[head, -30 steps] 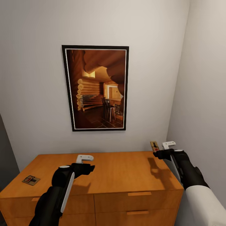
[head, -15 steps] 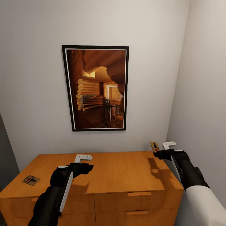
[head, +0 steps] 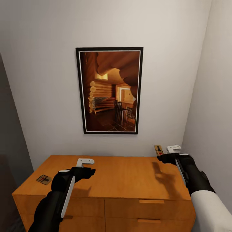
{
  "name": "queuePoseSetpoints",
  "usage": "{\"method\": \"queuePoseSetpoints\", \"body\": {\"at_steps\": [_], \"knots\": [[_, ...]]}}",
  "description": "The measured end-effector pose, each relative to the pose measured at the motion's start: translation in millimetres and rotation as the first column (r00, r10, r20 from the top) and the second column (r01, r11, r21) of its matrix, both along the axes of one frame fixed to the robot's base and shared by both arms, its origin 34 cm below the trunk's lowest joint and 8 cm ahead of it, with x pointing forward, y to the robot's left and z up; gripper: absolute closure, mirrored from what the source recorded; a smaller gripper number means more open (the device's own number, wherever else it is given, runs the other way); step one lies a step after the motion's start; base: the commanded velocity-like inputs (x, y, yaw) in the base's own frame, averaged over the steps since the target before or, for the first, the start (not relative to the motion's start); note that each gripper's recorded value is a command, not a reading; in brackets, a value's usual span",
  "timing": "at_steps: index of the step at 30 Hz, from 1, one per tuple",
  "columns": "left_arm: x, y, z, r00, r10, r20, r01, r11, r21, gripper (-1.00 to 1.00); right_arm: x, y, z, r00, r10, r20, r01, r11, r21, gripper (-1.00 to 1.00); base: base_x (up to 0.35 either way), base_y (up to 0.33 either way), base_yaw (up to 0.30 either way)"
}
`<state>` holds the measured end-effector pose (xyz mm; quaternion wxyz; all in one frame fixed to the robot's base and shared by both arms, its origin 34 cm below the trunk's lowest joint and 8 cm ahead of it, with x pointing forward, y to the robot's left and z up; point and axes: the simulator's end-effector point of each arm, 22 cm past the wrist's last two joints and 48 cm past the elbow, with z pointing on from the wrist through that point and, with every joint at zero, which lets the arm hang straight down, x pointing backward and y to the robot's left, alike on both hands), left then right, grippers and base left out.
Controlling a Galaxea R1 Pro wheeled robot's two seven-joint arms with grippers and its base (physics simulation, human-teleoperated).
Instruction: Take the four mousetraps from the cabinet in the bathroom and place them on the bathroom floor. Make sure all four end up on the same floor surface, and ensure that at least two of them are either under or directly next to the same bathroom sink.
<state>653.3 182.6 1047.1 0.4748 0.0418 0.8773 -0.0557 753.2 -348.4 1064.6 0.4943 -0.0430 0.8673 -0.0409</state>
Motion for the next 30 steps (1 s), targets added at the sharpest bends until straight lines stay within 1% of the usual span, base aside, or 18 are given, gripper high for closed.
{"method": "queuePoseSetpoints", "body": {"at_steps": [4,6,8,9,11,13,20,23,25,26,27,28,30], "knots": [[0,1,0,1.000,0.003,-0.001,-0.003,1.000,0.000,-1.00,0,1,0,1.000,0.001,0.000,-0.001,1.000,0.001,1.00,0.000,0.000,0.291],[0,9,-1,1.000,0.021,-0.004,-0.021,1.000,-0.007,-1.00,0,1,0,1.000,0.001,0.000,-0.001,1.000,0.001,1.00,0.000,0.000,0.292],[1,23,-3,0.998,0.056,-0.009,-0.056,0.998,-0.023,-1.00,0,1,0,1.000,0.001,0.000,-0.001,1.000,0.001,1.00,0.000,0.000,0.292],[1,33,-4,0.997,0.081,-0.014,-0.082,0.996,-0.035,-1.00,0,1,0,1.000,0.001,0.000,-0.001,1.000,0.002,1.00,0.000,0.000,0.293],[0,46,-7,0.994,0.111,-0.020,-0.112,0.992,-0.049,-1.00,0,1,0,1.000,0.001,0.000,-0.001,1.000,0.002,1.00,0.000,0.000,0.293],[0,53,-8,0.991,0.128,-0.024,-0.130,0.990,-0.058,-1.00,0,1,0,1.000,0.001,0.000,-0.001,1.000,0.002,1.00,0.000,0.000,0.293],[-1,61,-10,0.989,0.148,-0.028,-0.150,0.987,-0.063,-1.00,0,1,0,1.000,0.001,0.000,-0.001,1.000,0.002,1.00,0.000,0.000,0.293],[-1,66,-10,0.984,0.174,-0.029,-0.176,0.983,-0.049,-1.00,0,1,0,1.000,0.001,-0.001,-0.001,1.000,0.002,1.00,0.000,0.000,0.293],[-2,74,-11,0.977,0.213,-0.029,-0.214,0.976,-0.028,-1.00,0,1,0,1.000,0.001,-0.001,-0.001,1.000,0.002,1.00,0.000,0.000,0.293],[-3,79,-11,0.969,0.244,-0.029,-0.245,0.970,-0.010,-1.00,0,1,0,1.000,0.000,-0.001,0.000,1.000,0.002,1.00,0.000,0.000,0.293],[-3,81,-11,0.965,0.261,-0.028,-0.261,0.965,-0.001,-1.00,0,1,0,1.000,0.000,-0.002,0.000,1.000,0.002,1.00,0.000,0.000,0.293],[-4,86,-10,0.956,0.291,-0.026,-0.291,0.957,0.016,-1.00,-1,0,-1,1.000,-0.001,-0.006,0.001,1.000,0.003,1.00,0.000,0.000,0.293],[-3,92,-5,0.945,0.327,-0.018,-0.326,0.945,0.028,-1.00,-2,0,-3,1.000,-0.004,-0.017,0.004,1.000,0.006,1.00,0.000,0.000,0.251]]}}
